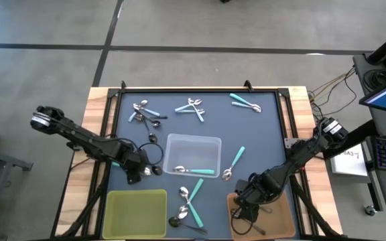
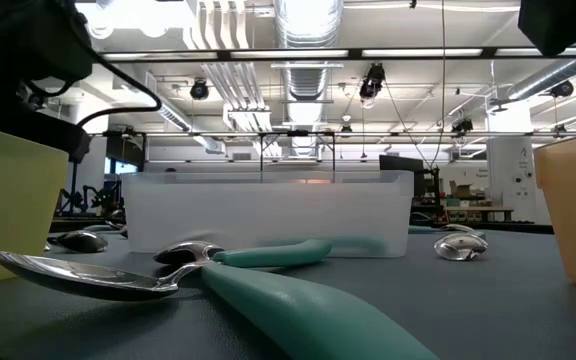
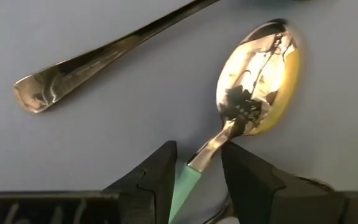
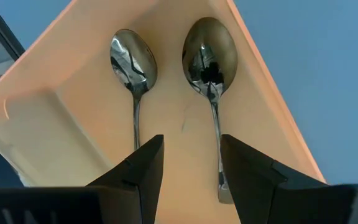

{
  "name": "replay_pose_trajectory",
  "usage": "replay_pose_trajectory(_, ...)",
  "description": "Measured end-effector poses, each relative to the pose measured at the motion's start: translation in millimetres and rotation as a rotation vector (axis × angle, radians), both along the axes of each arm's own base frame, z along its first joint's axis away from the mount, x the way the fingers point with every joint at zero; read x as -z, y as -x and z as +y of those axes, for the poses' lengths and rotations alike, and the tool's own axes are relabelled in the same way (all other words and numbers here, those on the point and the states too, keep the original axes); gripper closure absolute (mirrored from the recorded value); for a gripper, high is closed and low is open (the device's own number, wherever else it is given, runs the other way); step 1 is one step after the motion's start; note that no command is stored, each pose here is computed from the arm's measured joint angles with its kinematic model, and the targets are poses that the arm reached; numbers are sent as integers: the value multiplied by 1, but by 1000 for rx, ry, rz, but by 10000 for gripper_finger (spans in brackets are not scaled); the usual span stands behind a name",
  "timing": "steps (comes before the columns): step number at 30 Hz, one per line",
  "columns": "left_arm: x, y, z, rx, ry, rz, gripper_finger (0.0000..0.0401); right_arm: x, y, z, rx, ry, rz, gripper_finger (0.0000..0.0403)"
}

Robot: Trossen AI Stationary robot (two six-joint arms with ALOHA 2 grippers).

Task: Sort silverware by color (type)
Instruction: Put the green spoon into the transparent bin, then put the black spoon into the orange bin

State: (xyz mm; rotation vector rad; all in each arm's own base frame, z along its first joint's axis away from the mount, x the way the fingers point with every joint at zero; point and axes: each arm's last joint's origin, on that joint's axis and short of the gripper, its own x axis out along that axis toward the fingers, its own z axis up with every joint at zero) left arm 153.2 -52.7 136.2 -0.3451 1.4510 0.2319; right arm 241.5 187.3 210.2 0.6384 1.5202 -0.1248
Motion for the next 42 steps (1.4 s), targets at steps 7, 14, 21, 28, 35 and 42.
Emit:
replay_pose_trajectory(7,-3,-2,0,-19,-19,-9,333,0,0,0,-3,17,-14,252)
replay_pose_trajectory(14,-9,-9,-1,-70,-49,-58,388,0,0,-1,-11,21,-16,252)
replay_pose_trajectory(21,-33,-19,-4,-80,-44,-65,400,0,0,-1,-11,21,-14,252)
replay_pose_trajectory(28,-90,-49,-12,-17,-81,-274,400,0,0,-1,-13,22,-15,252)
replay_pose_trajectory(35,-140,-86,-16,62,-182,-485,401,1,-1,-2,-24,51,-40,252)
replay_pose_trajectory(42,-165,-134,-29,203,-230,-547,401,1,-1,-2,-15,57,-42,252)
